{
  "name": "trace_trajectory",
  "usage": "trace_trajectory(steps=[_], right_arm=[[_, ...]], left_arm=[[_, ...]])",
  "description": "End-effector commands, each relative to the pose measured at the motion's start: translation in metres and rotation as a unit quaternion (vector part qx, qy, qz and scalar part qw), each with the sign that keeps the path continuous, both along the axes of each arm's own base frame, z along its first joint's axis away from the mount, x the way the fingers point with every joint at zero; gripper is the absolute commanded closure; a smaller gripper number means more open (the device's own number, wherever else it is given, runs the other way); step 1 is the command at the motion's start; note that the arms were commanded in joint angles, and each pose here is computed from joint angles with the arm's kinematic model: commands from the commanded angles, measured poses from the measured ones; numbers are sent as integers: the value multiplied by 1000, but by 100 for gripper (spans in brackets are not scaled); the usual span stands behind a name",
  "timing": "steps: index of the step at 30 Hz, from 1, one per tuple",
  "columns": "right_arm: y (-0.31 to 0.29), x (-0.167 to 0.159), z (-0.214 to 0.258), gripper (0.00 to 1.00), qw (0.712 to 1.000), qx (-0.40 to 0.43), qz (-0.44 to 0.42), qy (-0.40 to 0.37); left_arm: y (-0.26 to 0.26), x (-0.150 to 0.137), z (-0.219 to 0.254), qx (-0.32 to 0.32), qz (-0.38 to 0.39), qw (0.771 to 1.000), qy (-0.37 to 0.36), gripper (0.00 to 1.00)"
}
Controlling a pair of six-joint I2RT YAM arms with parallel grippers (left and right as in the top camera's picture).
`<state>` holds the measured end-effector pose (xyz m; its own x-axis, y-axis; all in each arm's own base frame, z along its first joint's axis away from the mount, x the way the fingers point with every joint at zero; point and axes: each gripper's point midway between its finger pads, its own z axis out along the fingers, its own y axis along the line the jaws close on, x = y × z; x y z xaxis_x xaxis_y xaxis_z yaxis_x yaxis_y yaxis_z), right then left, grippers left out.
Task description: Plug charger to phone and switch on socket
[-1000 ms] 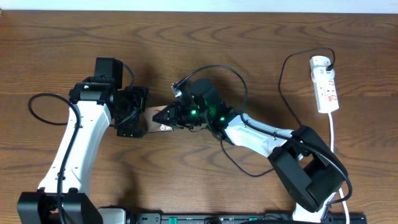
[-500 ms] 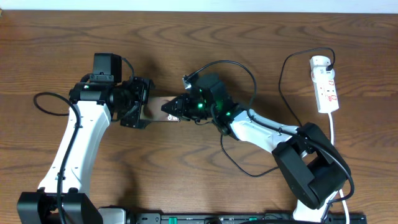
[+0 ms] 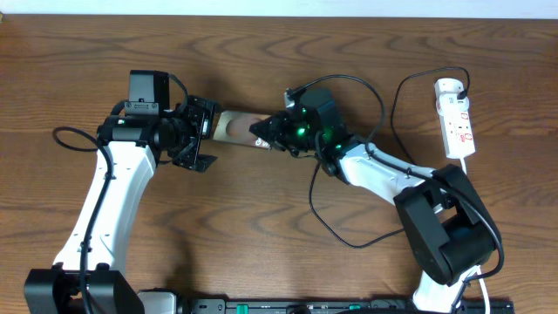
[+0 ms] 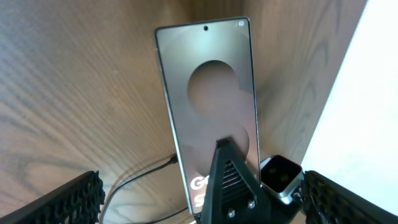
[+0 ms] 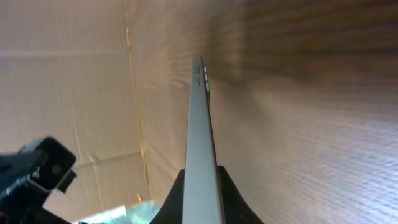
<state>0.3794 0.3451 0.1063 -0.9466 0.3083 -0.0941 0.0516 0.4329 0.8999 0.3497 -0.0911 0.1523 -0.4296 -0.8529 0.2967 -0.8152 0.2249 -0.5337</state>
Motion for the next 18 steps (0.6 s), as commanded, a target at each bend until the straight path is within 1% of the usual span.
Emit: trace_trajectory(steps=[1, 4, 8, 14, 18], right_arm=[[-7, 12, 9, 99, 999, 20, -29, 20], [-11, 17, 10, 99, 998, 29, -44, 36], [-14, 21, 14, 99, 995, 48, -63, 59], [-12, 29, 29, 99, 988, 94, -88, 86], [-10, 33, 41, 99, 983, 124, -98, 96]], left_arm=[[-3, 9, 10, 1, -18, 999, -28, 5], [-3, 14, 13, 2, -21, 999, -42, 5], [-5, 25, 21, 3, -36, 996, -79, 5], [-8, 40, 34, -2, -40, 992, -124, 5], [-8, 44, 37, -2, -40, 990, -135, 5]])
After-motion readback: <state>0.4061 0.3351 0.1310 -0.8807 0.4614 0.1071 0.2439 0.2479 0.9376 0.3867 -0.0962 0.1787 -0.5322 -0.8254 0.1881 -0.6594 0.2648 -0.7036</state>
